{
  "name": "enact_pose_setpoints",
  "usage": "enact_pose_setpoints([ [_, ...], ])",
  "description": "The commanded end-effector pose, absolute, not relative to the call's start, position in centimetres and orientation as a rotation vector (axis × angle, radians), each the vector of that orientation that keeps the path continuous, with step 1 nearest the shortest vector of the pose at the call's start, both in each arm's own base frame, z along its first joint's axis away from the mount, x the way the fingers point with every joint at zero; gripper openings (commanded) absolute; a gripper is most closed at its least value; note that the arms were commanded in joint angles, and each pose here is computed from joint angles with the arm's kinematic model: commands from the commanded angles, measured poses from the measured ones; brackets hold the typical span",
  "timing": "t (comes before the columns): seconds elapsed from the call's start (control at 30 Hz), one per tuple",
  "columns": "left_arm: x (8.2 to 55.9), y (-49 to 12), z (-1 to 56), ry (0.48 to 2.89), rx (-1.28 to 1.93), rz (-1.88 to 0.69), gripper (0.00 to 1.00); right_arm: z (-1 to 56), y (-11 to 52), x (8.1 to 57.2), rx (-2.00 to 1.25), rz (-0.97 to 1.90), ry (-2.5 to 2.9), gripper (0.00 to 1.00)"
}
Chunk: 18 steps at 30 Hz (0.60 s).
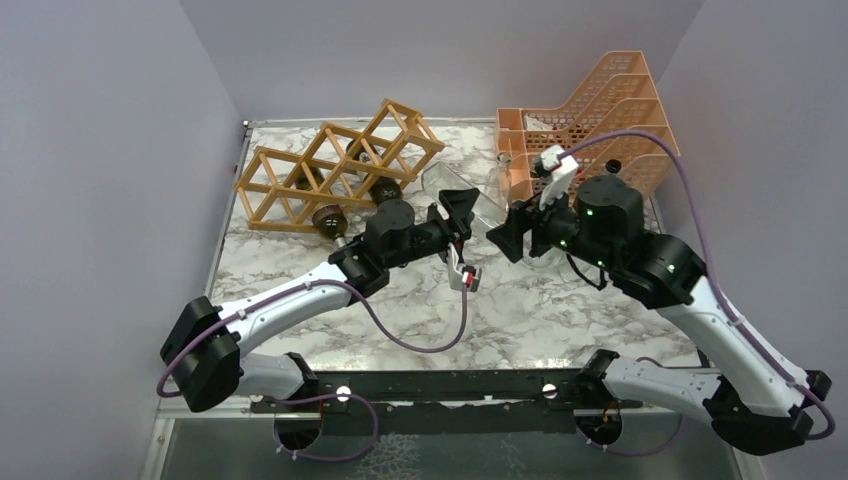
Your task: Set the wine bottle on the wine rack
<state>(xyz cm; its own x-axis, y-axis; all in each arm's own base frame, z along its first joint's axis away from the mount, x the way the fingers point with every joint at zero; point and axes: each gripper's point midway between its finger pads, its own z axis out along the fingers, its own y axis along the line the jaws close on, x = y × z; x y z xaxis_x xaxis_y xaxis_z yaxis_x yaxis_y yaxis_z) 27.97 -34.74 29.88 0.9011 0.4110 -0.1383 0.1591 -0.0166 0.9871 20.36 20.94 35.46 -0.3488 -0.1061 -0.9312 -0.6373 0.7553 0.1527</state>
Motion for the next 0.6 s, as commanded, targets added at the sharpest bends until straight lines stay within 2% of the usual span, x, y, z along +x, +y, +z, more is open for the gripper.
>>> enact_pose_setpoints([
  [0.0,27.1,-35.9,32.7,0.269,1.635,0.326,0.0,32.6,22.0,21.2,-0.594,0.585,1.95,0.72],
  [0.57,26.6,-36.4,32.0,0.262,1.678,0.334,0.0,26.7,22.4,22.0,-0.605,0.52,2.078,0.72],
])
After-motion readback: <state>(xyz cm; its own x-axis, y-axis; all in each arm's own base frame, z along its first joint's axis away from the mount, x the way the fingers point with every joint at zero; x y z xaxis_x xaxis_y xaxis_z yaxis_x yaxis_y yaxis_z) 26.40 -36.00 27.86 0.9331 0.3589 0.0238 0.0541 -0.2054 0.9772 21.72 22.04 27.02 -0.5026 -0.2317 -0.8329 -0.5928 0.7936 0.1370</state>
